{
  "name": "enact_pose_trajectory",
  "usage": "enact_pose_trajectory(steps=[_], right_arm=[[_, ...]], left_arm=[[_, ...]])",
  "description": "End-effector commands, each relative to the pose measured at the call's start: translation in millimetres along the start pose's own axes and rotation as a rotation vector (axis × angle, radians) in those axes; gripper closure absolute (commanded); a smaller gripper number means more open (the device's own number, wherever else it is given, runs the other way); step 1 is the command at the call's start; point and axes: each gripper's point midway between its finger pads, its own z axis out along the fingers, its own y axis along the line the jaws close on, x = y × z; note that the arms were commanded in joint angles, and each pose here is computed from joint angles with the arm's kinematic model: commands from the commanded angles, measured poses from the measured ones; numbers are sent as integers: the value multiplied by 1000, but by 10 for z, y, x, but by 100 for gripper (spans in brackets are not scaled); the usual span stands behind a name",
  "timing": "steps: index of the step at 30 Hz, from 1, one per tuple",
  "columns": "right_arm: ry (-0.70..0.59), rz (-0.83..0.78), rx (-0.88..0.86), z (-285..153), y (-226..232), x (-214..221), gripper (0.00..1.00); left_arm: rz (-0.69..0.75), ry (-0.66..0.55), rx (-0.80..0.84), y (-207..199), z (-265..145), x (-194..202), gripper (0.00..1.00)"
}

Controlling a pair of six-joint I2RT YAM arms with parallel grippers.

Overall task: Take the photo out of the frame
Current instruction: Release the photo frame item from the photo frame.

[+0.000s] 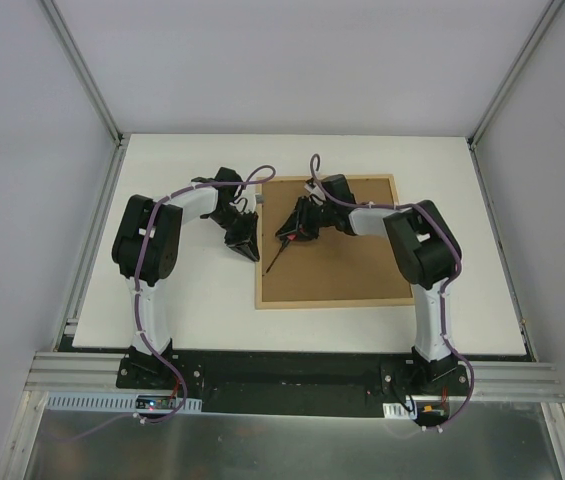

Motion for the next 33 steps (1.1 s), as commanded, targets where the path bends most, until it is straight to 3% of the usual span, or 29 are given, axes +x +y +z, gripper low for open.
enact_pose_trajectory(steps=[1, 11, 33], right_arm=[[-2, -71, -9, 92, 67, 11, 100], [9, -78, 6, 132, 45, 126, 100], [80, -136, 25, 413, 492, 211, 100]], left_arm=[[34, 8, -123, 232, 146, 22, 100], [32, 1, -121, 213, 133, 2, 100], [63, 7, -140, 132, 172, 30, 100]])
